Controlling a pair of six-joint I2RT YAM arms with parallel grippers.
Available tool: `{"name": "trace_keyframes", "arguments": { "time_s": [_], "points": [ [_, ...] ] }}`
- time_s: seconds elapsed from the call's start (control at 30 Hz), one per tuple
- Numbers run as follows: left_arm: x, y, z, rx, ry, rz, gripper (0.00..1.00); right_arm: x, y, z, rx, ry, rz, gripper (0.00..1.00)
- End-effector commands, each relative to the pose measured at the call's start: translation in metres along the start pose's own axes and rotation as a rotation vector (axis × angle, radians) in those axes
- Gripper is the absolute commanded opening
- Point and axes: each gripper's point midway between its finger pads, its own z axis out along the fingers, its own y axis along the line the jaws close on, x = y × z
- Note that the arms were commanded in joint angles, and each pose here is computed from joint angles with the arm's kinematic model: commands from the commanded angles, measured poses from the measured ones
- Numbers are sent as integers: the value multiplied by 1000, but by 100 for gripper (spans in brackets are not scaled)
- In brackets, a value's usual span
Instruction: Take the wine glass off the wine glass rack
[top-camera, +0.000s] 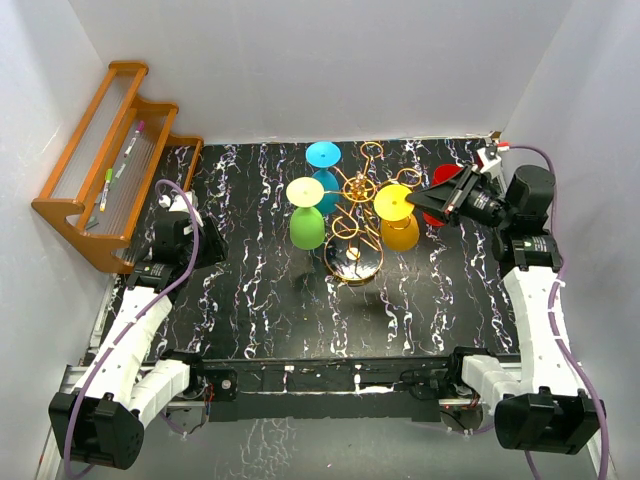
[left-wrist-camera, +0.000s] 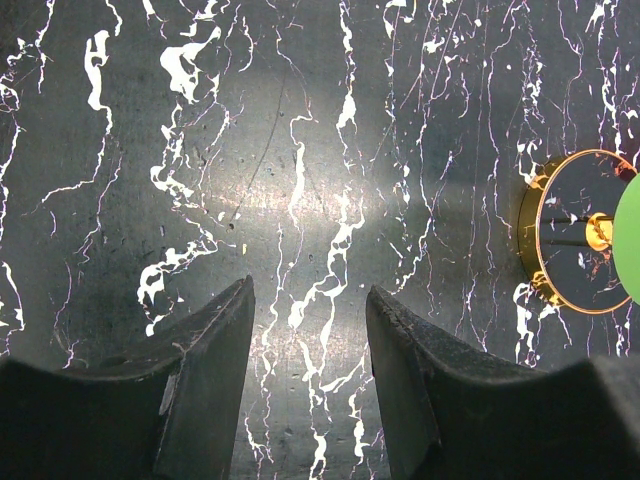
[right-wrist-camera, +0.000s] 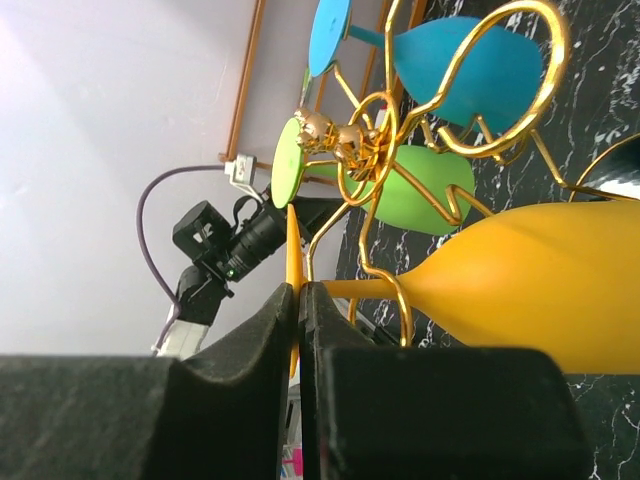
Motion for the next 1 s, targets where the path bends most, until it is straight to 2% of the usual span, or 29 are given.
{"name": "trace_keyframes", "arguments": {
  "time_s": [0.0, 0.3, 0.67, 0.97],
  "points": [
    [-1, -1, 0, 7, -5, 1, 47, 0, 34, 10, -74, -10, -108, 8],
    [-1, -1, -1, 6, -6, 2, 47, 24, 44, 37, -66, 29, -141, 8],
    [0, -2, 0, 13, -4, 1, 47, 39, 33, 21, 12, 53, -198, 8],
    [1, -2, 0, 14, -1, 0, 47, 51, 33, 10, -2, 81, -305, 8]
  ]
}}
